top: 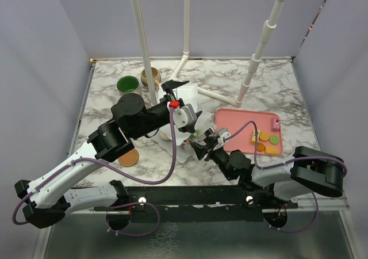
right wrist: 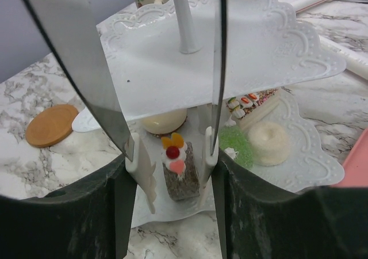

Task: Serve the afternoon tea
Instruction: Place the desert on the desert table, then pick up the desert from the tray.

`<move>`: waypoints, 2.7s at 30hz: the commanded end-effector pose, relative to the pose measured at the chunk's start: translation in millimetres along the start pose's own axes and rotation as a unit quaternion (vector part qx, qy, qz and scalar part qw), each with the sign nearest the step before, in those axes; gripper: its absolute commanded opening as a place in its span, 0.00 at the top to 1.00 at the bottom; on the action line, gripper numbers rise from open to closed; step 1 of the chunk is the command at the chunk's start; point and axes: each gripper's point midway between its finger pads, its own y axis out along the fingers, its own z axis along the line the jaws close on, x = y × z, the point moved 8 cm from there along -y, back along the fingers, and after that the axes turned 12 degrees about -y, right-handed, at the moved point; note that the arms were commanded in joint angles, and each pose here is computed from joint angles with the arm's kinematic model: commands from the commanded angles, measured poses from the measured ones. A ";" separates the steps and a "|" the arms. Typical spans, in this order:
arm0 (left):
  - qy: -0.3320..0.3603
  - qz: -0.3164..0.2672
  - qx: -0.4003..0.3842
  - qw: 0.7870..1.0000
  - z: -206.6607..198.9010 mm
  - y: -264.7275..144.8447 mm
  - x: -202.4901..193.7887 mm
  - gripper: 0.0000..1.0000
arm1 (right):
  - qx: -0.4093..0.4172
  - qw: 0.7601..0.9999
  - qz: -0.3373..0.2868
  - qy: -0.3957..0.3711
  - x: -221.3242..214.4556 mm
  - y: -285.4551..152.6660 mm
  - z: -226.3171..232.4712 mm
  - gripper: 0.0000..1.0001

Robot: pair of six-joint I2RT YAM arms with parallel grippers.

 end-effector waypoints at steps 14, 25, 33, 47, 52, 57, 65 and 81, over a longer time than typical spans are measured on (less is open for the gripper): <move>-0.008 -0.014 -0.007 1.000 -0.8 -2.3 2.9 0.01 | -0.032 0.999 -0.021 -0.011 18.9 -14.9 -17.7 0.45; -0.013 -0.012 -0.004 1.000 -1.2 -4.7 1.5 0.01 | -0.239 0.970 -0.012 -0.043 45.1 -48.5 -83.1 0.40; -0.022 -0.012 0.006 1.000 0.1 -8.9 2.6 0.01 | -0.335 0.942 0.016 -0.017 51.6 -30.5 -137.3 0.38; -0.033 -0.004 0.014 0.999 -0.9 -10.7 -2.4 0.01 | -0.451 0.888 0.089 -0.014 42.4 -59.6 -162.9 0.39; -0.032 -0.008 0.010 0.999 -0.8 -9.3 0.0 0.01 | -0.474 0.873 0.111 -0.015 34.2 -70.8 -165.7 0.39; -0.032 -0.010 0.012 0.999 0.2 -9.9 1.7 0.01 | -0.493 0.861 0.123 -0.015 27.9 -72.4 -169.5 0.39; -0.033 -0.012 0.013 0.999 0.6 -10.7 3.3 0.01 | -0.543 0.829 0.134 -0.015 18.3 -79.1 -176.6 0.39; -0.028 -0.014 0.018 0.999 2.3 -13.0 4.8 0.01 | -0.545 0.824 0.154 0.004 8.6 -70.1 -183.1 0.46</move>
